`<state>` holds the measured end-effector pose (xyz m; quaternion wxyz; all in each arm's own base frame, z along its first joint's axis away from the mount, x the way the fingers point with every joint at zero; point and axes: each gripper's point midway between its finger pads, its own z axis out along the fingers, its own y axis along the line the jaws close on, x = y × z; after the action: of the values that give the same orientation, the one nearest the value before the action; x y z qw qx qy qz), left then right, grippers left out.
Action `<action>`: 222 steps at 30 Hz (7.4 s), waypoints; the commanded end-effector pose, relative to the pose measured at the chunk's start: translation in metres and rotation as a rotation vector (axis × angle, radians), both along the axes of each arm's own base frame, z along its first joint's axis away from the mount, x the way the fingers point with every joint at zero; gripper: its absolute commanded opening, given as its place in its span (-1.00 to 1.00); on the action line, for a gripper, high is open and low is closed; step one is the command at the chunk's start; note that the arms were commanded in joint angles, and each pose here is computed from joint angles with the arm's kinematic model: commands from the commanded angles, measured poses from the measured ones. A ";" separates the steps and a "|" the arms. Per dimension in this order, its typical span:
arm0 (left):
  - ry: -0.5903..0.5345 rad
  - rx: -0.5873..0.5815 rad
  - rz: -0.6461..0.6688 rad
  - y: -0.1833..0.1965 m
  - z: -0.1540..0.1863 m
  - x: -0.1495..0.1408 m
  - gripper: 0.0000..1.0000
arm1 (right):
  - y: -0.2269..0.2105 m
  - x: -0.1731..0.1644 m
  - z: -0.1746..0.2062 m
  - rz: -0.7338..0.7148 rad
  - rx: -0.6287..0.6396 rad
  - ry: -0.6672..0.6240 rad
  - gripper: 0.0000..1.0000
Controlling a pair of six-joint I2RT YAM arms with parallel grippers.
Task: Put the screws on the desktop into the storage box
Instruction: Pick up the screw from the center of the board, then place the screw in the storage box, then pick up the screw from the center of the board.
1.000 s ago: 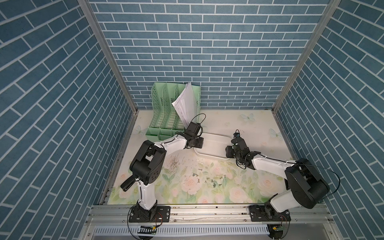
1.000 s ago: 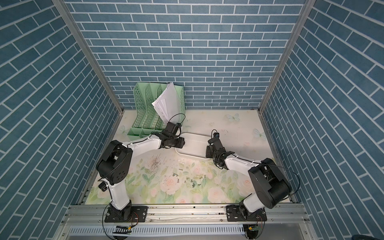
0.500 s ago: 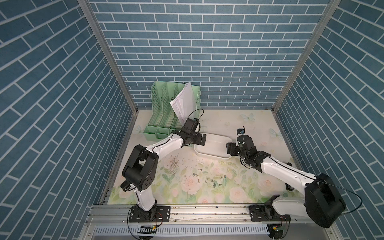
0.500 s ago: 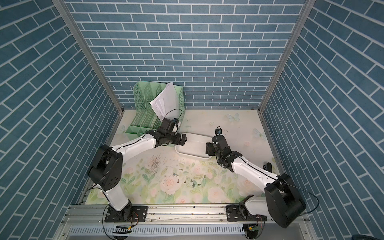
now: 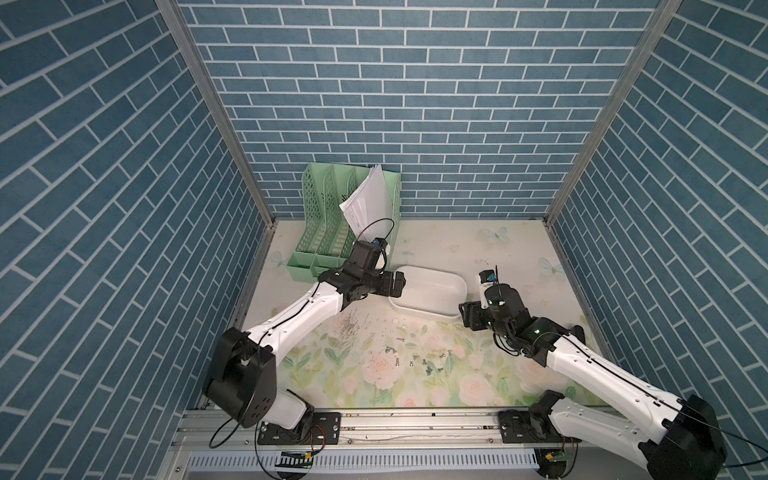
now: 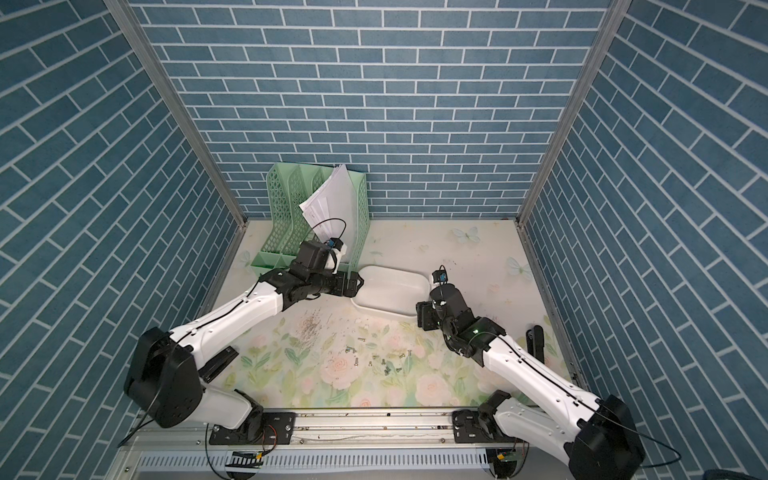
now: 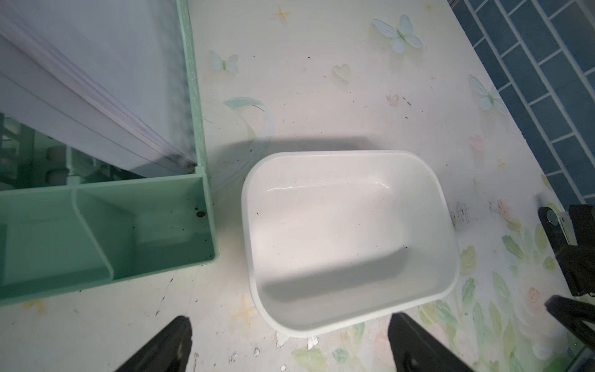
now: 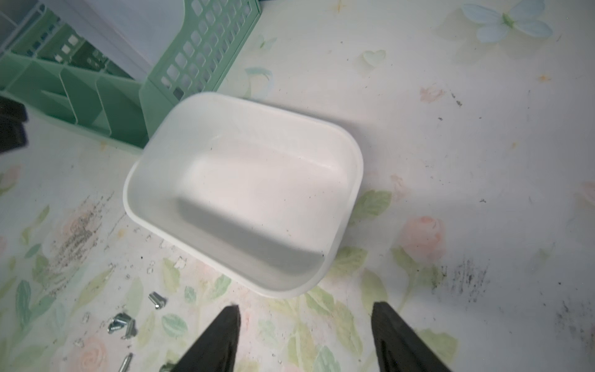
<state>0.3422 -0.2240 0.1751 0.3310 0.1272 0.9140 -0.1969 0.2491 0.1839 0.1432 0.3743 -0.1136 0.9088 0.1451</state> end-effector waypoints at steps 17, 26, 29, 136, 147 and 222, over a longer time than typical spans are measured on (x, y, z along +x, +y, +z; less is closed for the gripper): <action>0.124 0.071 0.054 0.051 -0.054 -0.072 1.00 | 0.023 -0.057 -0.084 0.092 -0.129 0.201 0.07; 0.109 0.058 0.051 0.057 -0.052 -0.084 1.00 | 0.030 -0.065 -0.105 0.110 -0.141 0.232 -0.02; 0.105 0.052 0.048 0.056 -0.052 -0.084 1.00 | 0.031 -0.065 -0.109 0.113 -0.150 0.237 -0.05; 0.172 0.057 0.073 0.056 -0.063 -0.078 1.00 | 0.076 0.037 -0.006 0.241 -0.105 0.027 0.75; 0.254 0.103 0.041 0.043 -0.081 -0.097 0.92 | 0.073 -0.024 0.000 0.381 -0.085 0.064 0.99; 0.413 0.379 -0.056 0.004 -0.155 -0.136 -0.31 | 0.030 -0.051 -0.027 0.281 -0.067 0.075 1.00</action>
<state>0.2052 -0.2216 0.0195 0.1027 0.1626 0.9787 -0.0715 0.1974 0.2150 0.1156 0.3078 -0.2636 0.8988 0.1670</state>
